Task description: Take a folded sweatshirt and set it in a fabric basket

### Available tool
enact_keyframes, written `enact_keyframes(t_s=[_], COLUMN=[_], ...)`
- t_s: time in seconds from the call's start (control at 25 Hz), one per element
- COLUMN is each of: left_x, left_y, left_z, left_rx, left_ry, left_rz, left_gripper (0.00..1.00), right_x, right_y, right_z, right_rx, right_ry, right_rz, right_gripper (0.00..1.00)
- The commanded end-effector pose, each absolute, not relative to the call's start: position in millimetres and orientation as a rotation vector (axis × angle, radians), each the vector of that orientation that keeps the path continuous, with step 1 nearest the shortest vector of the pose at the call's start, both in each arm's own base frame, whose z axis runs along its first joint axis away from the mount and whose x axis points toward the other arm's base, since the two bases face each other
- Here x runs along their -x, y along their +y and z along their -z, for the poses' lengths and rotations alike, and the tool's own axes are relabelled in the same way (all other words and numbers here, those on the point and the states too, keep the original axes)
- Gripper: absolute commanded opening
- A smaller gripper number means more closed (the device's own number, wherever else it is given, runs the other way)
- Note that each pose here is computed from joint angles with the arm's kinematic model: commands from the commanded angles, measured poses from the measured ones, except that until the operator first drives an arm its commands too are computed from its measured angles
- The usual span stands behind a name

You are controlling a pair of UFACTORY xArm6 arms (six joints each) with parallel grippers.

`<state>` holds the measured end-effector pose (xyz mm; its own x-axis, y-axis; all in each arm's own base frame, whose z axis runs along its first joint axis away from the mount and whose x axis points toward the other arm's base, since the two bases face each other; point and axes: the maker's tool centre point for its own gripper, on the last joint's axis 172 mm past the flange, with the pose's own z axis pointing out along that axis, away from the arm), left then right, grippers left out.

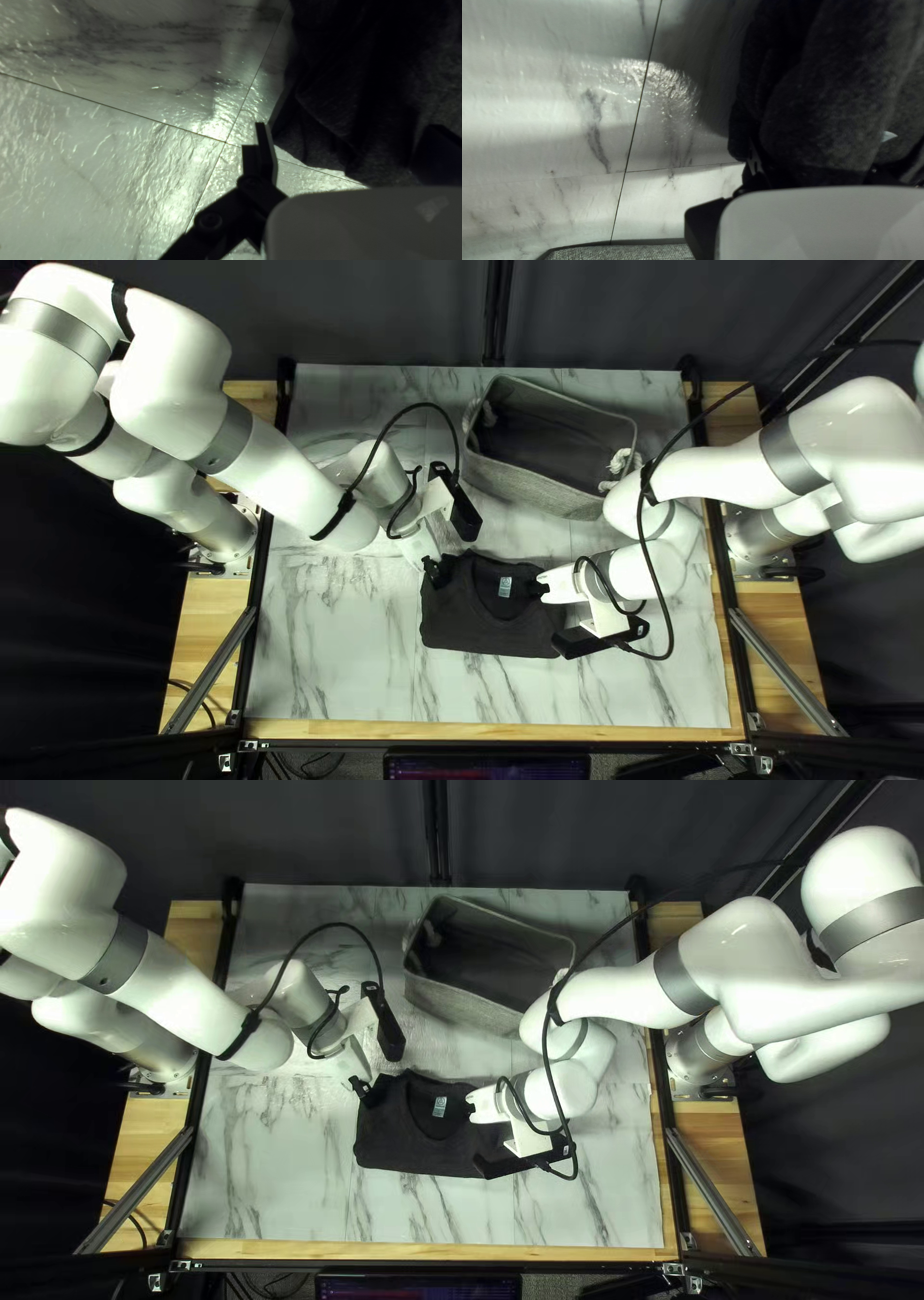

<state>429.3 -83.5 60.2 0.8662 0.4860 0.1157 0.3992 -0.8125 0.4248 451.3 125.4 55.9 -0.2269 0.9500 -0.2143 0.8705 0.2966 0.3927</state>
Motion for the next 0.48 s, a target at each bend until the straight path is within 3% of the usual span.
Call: enact_keyframes(t_s=[0.04, 0.48], left_x=[-428.6, -432.6], left_y=[-79.2, -82.4], left_z=[-51.5, -48.9], left_rx=[-2.635, -2.655], left_ry=[0.636, 0.612], left_rz=[-0.310, -0.289], left_gripper=[1.00, 1.00], right_x=[-451.5, -451.4], right_y=[125.3, 124.7], right_z=[-55.6, -54.6], right_rx=[-1.628, -1.630], right_ry=[2.162, 2.162], right_rz=[-0.264, -0.266], right_gripper=[0.00, 0.00])
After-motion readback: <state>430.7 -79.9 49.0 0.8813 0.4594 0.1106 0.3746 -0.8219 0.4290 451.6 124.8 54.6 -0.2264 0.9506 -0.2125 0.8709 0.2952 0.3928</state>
